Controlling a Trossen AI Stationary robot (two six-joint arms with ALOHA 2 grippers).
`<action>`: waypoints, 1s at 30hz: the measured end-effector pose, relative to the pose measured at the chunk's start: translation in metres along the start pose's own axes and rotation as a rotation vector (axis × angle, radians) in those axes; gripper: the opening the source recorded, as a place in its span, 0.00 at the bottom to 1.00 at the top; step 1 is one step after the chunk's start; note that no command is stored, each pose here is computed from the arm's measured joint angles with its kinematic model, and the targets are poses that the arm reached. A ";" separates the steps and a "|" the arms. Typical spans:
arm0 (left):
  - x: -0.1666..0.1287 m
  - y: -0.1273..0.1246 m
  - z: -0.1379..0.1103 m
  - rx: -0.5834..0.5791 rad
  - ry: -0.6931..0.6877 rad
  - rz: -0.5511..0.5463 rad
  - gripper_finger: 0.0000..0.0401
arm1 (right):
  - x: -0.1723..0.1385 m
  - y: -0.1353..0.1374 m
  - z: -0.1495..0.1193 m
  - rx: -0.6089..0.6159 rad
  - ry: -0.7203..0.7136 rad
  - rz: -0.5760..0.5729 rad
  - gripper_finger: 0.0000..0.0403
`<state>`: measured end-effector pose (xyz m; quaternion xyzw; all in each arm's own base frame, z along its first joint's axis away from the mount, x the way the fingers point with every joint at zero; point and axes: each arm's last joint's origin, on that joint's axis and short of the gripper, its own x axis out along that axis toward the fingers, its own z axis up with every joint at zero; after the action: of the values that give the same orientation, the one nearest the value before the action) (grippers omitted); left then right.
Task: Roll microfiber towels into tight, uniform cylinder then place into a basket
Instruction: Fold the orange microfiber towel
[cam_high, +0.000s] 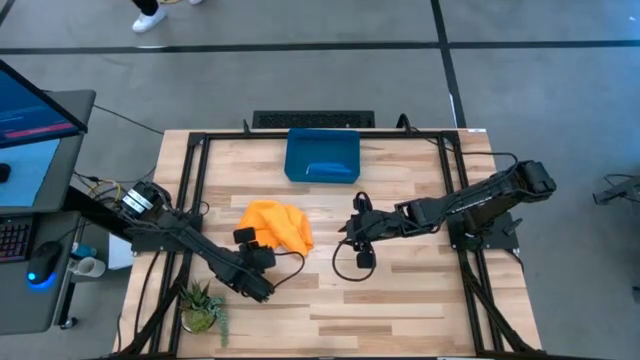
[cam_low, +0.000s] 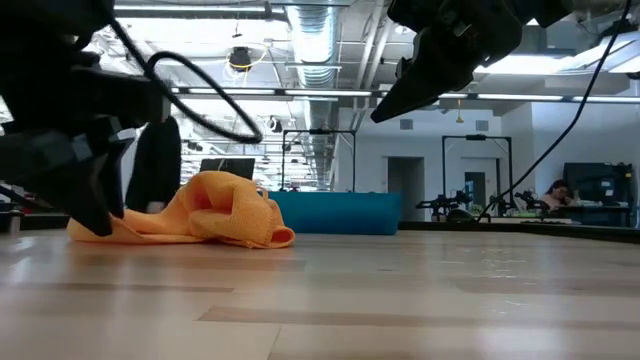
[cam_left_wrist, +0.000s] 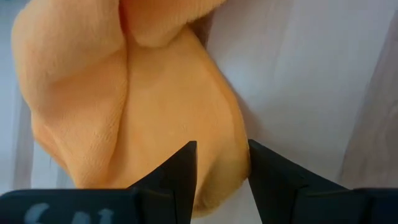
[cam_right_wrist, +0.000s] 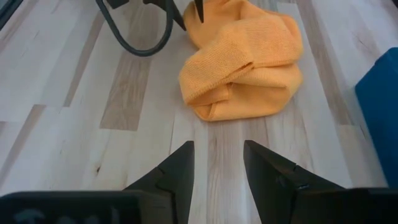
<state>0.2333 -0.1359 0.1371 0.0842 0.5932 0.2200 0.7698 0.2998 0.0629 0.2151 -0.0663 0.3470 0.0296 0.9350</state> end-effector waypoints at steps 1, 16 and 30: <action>0.002 0.001 -0.002 -0.002 0.006 0.007 0.31 | 0.000 0.000 0.000 0.000 0.000 0.000 0.39; -0.004 -0.002 0.004 0.025 -0.008 -0.022 0.19 | 0.000 0.000 0.000 -0.006 0.002 0.000 0.39; -0.005 0.004 0.017 0.010 -0.036 -0.004 0.03 | -0.002 0.008 -0.007 -0.038 0.070 0.019 0.39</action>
<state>0.2472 -0.1326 0.1473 0.0906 0.5803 0.2139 0.7806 0.2933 0.0696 0.2100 -0.0816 0.3795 0.0430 0.9206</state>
